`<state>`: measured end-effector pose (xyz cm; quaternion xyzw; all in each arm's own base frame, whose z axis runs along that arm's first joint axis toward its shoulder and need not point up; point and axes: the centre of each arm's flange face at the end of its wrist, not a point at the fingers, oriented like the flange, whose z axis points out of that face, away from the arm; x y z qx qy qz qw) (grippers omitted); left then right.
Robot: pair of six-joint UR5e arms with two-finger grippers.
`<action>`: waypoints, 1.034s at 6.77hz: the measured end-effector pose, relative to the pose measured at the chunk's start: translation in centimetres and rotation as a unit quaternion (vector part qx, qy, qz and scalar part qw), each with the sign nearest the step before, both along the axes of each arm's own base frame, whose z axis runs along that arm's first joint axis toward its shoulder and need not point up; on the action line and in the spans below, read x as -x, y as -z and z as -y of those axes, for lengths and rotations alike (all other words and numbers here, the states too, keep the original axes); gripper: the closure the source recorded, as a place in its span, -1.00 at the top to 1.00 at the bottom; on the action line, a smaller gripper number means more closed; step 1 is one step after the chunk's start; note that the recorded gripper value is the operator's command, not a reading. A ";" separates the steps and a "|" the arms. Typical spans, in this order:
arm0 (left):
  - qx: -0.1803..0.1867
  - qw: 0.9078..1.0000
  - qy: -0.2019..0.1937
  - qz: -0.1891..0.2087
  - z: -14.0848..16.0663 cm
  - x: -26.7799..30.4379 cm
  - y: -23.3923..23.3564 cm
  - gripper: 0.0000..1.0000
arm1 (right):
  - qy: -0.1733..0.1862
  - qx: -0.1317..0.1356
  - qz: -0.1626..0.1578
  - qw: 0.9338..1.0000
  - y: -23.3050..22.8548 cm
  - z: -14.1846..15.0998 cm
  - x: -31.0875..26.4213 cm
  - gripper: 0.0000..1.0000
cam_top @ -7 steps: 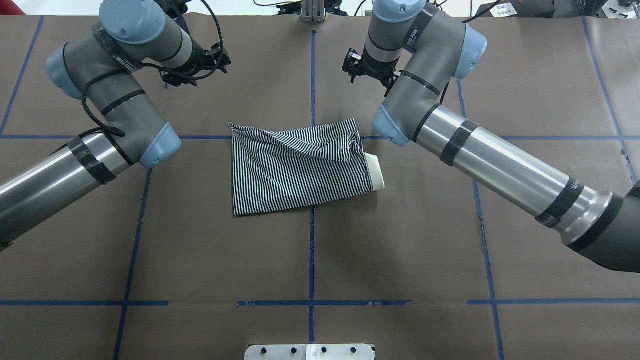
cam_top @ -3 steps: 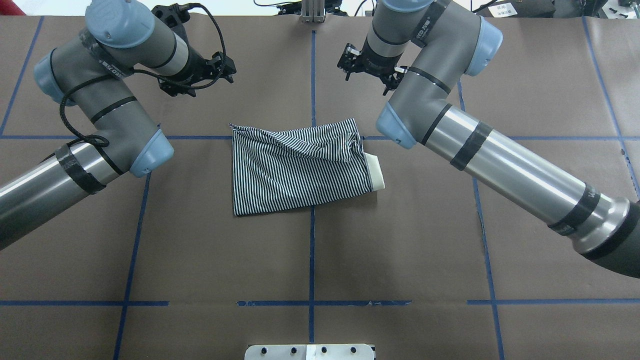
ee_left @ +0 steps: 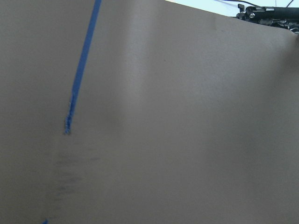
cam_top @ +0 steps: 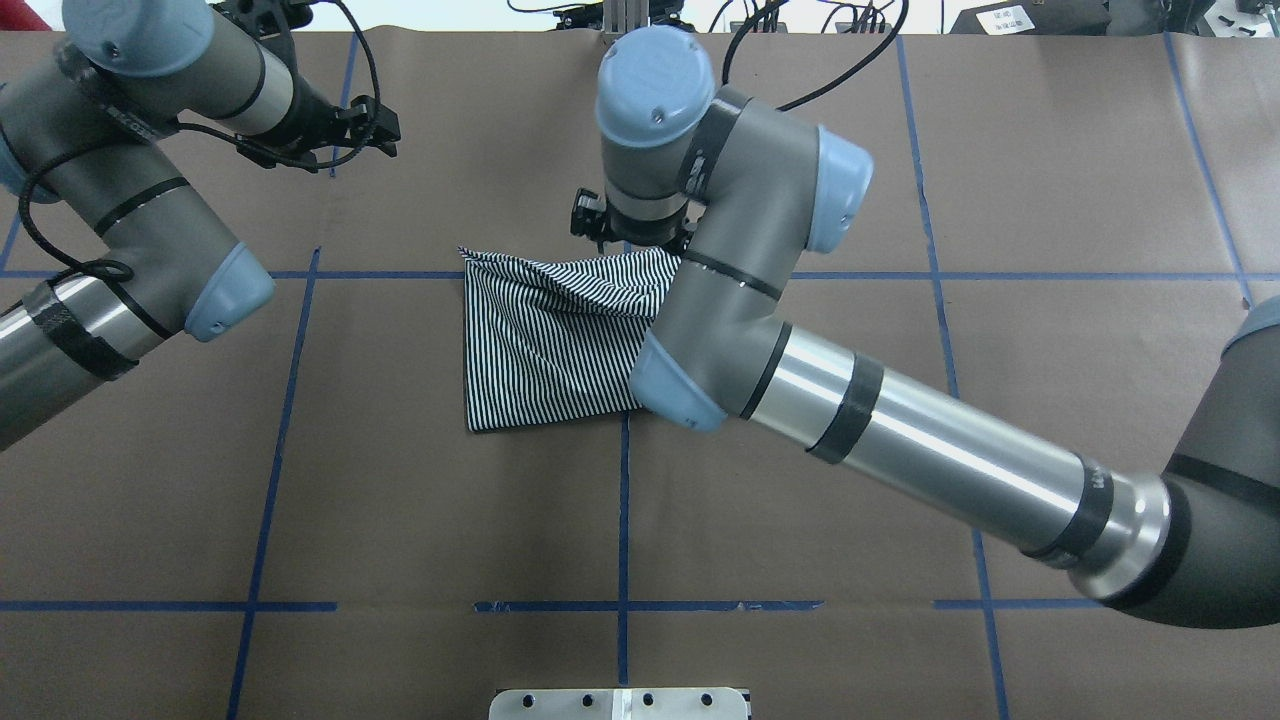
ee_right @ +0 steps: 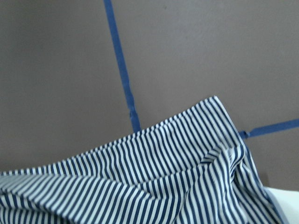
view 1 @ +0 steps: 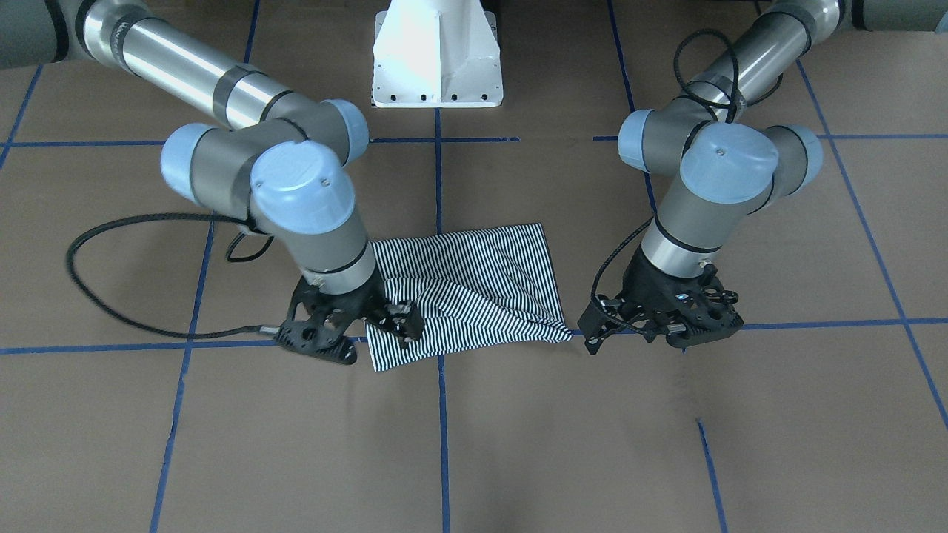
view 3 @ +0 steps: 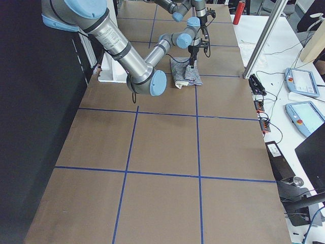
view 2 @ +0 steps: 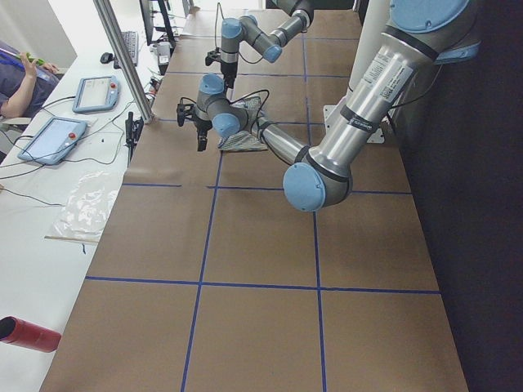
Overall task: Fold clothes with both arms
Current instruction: 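Lower the right gripper onto the middle of the folded shirt, then press and smooth the folded shirt's top with the right gripper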
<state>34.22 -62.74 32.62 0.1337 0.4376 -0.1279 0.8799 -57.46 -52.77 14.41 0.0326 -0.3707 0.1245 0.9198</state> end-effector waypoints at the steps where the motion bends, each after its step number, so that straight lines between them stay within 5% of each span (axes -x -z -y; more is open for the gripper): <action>1: -0.006 1.000 -0.003 0.008 0.1 1.0 -0.9 1.00 | 0.025 -0.029 -0.030 0.999 -0.2 -3.0 3.3 1.00; 4: -0.006 1.000 -0.001 0.015 0.4 2.1 -1.9 1.00 | 0.066 -0.074 -0.085 0.991 -1.6 -5.9 8.8 1.00; 7: -0.003 1.000 0.002 0.018 0.5 2.5 -2.4 1.00 | 0.072 -0.112 -0.089 0.987 -3.7 -2.6 9.8 1.00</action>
